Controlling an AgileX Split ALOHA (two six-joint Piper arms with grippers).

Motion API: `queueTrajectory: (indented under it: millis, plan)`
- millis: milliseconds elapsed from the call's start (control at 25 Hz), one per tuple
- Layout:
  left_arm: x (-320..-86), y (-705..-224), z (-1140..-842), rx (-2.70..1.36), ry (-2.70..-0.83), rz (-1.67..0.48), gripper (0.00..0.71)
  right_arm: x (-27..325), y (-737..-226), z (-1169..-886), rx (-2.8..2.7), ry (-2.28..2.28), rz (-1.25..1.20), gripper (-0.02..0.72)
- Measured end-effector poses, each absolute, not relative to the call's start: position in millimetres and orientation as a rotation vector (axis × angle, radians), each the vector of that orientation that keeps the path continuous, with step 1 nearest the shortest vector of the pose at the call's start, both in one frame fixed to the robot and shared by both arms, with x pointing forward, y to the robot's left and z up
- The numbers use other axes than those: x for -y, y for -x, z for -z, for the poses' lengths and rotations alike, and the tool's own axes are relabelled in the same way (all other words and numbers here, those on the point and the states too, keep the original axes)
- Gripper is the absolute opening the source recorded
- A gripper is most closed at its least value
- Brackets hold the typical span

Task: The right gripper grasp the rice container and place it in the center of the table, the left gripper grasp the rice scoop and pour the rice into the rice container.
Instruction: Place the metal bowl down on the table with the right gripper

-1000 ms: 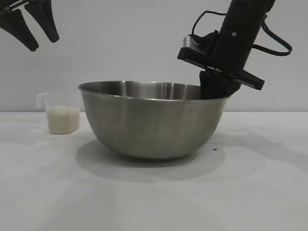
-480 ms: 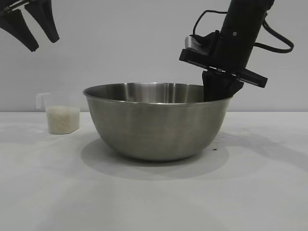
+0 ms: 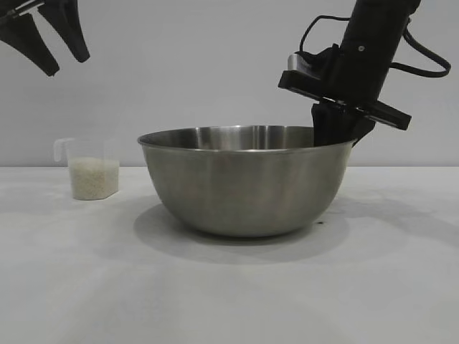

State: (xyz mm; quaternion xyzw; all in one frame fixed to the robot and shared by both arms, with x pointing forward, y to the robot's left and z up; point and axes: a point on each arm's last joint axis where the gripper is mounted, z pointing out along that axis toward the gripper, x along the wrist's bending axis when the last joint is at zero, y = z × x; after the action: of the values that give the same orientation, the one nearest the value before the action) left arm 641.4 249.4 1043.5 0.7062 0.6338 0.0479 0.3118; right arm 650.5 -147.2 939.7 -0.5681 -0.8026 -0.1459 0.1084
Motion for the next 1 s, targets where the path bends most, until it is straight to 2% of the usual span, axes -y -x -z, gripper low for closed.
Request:
queueTrajectory:
  millis: [80, 120, 200, 240, 320, 560, 680, 720, 1000]
  plan:
    - [-249.2, -641.4, -1043.6, -1.673, -1.860, -0.124, 0.313, 146.6, -650.2, -941.8, 2.352, 1.674, 0.441, 0.109]
    - [-249.2, -641.4, -1043.6, -1.673, -1.860, -0.124, 0.313, 146.4, -650.2, -941.9, 2.350, 1.675, 0.443, 0.152]
    - [-249.2, -641.4, -1043.6, -1.673, -1.860, -0.124, 0.313, 146.3, -650.1, -943.5, 2.350, 1.675, 0.449, 0.150]
    - [-249.2, -641.4, -1043.6, -1.673, -1.860, -0.124, 0.313, 146.3, -650.1, -943.5, 2.350, 1.675, 0.449, 0.204]
    - [-249.2, -641.4, -1043.6, -1.673, -1.860, -0.124, 0.313, 146.3, -650.1, -943.5, 2.348, 1.677, 0.448, 0.253]
    - [-249.2, -641.4, -1043.6, -1.673, -1.860, -0.124, 0.313, 149.4, -650.2, -942.2, 2.362, 1.705, 0.408, 0.465]
    - [-249.2, -641.4, -1043.6, -1.673, -1.860, -0.124, 0.313, 152.1, -649.6, -945.7, 2.384, 1.711, 0.390, 0.452]
    - [-249.2, -641.4, -1043.6, -1.673, -1.860, -0.124, 0.313, 152.7, -649.0, -950.2, 2.394, 1.710, 0.396, 0.493]
    - [-249.2, -641.4, -1043.6, -1.673, -1.860, -0.124, 0.313, 158.5, -643.8, -986.1, 2.464, 1.748, 0.456, 0.478]
